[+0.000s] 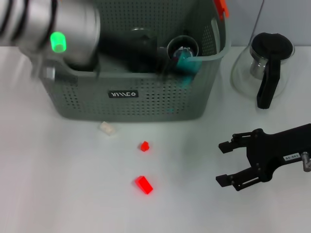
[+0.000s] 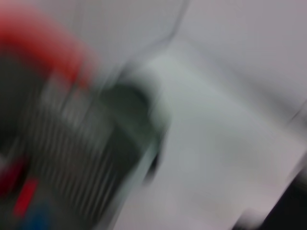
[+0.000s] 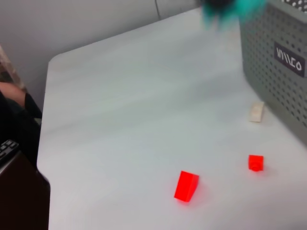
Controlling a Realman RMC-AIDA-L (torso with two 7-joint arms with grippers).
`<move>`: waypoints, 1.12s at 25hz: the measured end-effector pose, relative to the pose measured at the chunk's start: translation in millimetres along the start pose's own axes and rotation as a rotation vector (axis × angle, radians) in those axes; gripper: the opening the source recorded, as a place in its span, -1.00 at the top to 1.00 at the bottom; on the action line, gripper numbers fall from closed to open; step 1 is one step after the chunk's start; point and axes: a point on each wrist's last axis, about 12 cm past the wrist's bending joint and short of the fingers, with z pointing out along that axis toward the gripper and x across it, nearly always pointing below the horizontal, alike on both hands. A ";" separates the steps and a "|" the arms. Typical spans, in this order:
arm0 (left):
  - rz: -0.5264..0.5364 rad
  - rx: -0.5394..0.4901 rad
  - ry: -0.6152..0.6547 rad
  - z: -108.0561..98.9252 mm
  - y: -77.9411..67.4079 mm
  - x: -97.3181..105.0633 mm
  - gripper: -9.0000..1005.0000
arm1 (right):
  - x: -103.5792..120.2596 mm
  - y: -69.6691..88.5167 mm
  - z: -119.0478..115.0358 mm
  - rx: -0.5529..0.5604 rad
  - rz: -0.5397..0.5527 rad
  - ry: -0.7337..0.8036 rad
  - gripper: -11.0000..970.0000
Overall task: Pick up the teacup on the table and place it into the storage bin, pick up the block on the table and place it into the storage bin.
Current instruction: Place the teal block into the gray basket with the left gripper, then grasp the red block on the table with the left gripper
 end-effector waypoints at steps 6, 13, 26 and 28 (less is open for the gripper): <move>-0.069 -0.118 -0.186 -6.5 61.3 -35.0 0.07 | 0.3 0.2 0.7 -0.002 0.007 -0.003 -0.95; -0.184 -0.257 -0.145 13.1 114.8 -28.8 -0.01 | 0.6 1.5 2.9 -0.009 0.018 -0.002 -0.95; 0.358 0.063 -0.115 -16.0 -9.5 -0.2 -0.74 | 4.6 -3.6 1.1 0.033 0.053 -0.002 -0.95; 0.414 0.098 -0.004 -4.2 -26.0 17.2 -0.83 | 5.2 -4.0 1.2 0.037 0.061 0.000 -0.95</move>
